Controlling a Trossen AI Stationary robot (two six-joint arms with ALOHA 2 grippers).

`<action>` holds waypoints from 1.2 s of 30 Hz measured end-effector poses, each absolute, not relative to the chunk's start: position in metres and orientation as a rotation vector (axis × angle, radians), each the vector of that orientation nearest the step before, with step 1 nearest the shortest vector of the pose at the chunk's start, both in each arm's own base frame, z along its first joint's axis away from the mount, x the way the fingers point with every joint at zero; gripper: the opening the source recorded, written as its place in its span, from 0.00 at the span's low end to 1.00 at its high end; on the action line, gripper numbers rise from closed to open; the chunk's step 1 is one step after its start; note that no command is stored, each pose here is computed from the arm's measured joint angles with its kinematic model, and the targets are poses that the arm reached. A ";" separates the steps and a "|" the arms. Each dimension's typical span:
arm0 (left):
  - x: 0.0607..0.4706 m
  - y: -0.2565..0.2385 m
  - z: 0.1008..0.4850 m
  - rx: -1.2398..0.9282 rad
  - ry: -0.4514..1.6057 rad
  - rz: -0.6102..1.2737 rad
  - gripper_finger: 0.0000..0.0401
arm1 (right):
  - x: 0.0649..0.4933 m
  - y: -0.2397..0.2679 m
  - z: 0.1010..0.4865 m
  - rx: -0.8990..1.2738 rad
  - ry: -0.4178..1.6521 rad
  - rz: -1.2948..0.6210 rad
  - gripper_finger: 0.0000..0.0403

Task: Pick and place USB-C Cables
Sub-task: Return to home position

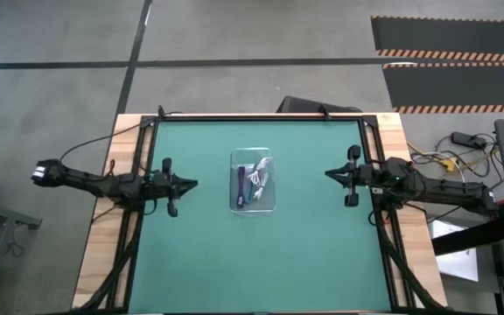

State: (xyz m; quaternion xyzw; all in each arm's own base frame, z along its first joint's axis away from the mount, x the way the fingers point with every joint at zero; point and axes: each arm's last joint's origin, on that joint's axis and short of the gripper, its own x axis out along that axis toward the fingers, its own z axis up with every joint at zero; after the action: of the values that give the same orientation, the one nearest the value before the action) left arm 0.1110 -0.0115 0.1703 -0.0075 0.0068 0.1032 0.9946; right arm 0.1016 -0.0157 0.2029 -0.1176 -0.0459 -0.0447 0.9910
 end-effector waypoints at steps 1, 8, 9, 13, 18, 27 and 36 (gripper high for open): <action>0.110 -0.011 0.170 -0.018 0.004 0.205 0.02 | 0.100 -0.015 0.204 -0.244 -0.104 -0.091 0.02; 0.103 -0.010 0.168 -0.021 -0.006 0.200 0.02 | 0.088 -0.013 0.208 -0.273 -0.167 -0.100 0.02; 0.102 -0.010 0.168 -0.021 -0.009 0.200 0.02 | 0.087 -0.013 0.208 -0.273 -0.170 -0.101 0.02; 0.100 -0.009 0.168 -0.023 -0.014 0.194 0.02 | 0.088 -0.013 0.206 -0.278 -0.151 -0.101 0.02; 0.098 -0.009 0.169 -0.018 -0.025 0.190 0.02 | 0.089 -0.013 0.205 -0.294 -0.138 -0.101 0.02; 0.097 -0.009 0.170 -0.007 -0.044 0.190 0.02 | 0.089 -0.013 0.204 -0.309 -0.131 -0.101 0.02; 0.099 -0.009 0.167 0.003 -0.014 0.190 0.02 | 0.089 -0.015 0.204 -0.299 -0.121 -0.162 0.02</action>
State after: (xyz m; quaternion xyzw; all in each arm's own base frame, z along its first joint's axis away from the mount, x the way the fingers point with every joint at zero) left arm 0.0990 -0.0094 0.1674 0.0016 -0.0070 0.0951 0.9954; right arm 0.0887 -0.0153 0.2041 -0.1485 -0.0600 -0.0804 0.9838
